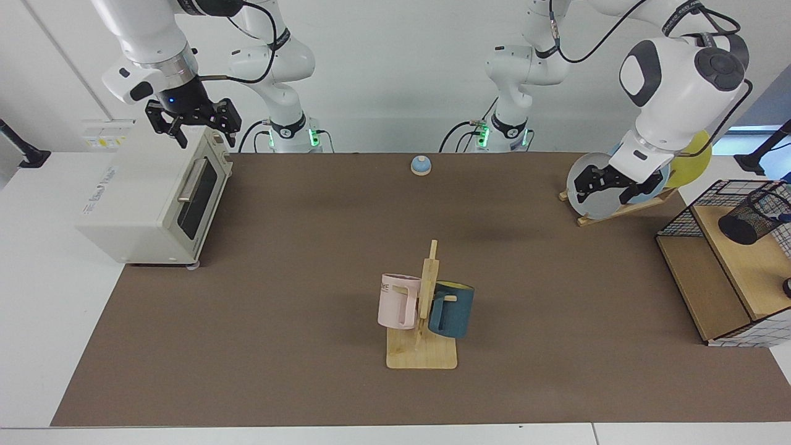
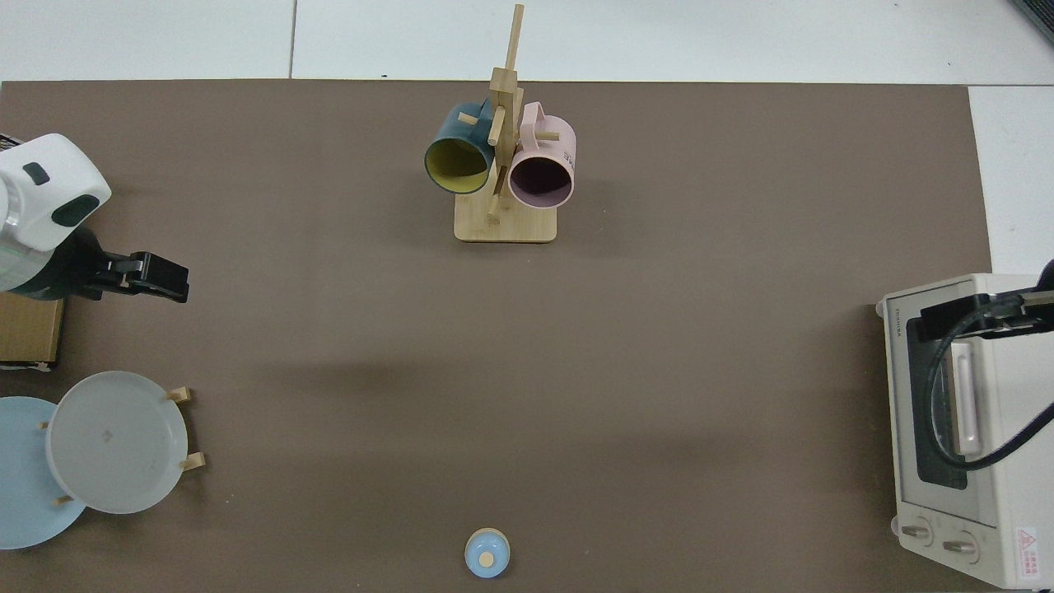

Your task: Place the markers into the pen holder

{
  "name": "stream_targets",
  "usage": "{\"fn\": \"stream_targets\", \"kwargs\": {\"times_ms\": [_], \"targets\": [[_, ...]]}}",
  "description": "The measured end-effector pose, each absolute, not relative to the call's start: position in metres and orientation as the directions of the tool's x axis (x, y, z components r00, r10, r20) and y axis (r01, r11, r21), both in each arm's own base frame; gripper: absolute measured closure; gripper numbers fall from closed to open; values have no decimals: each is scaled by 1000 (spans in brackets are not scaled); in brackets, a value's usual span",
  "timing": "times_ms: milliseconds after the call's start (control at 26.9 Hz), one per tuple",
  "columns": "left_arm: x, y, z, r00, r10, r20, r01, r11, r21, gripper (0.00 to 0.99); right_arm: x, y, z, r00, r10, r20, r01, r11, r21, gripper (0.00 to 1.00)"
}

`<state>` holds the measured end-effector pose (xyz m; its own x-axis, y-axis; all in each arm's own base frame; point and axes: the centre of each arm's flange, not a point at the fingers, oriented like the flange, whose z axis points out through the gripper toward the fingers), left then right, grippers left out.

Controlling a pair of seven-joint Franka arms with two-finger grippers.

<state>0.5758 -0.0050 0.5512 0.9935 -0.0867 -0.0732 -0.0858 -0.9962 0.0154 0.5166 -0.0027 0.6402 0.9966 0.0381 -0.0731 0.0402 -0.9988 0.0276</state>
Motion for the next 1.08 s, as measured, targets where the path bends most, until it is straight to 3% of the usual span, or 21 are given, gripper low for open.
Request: {"fn": "stream_targets", "kwargs": {"times_ms": [261, 1079], "targets": [[564, -8, 577, 995, -98, -34, -97, -995, 16, 0, 517, -3, 640, 997, 38, -73, 40, -999, 28, 0], [561, -8, 589, 995, -102, -12, -102, -995, 14, 0, 516, -3, 641, 997, 38, -73, 40, -999, 27, 0]]}}
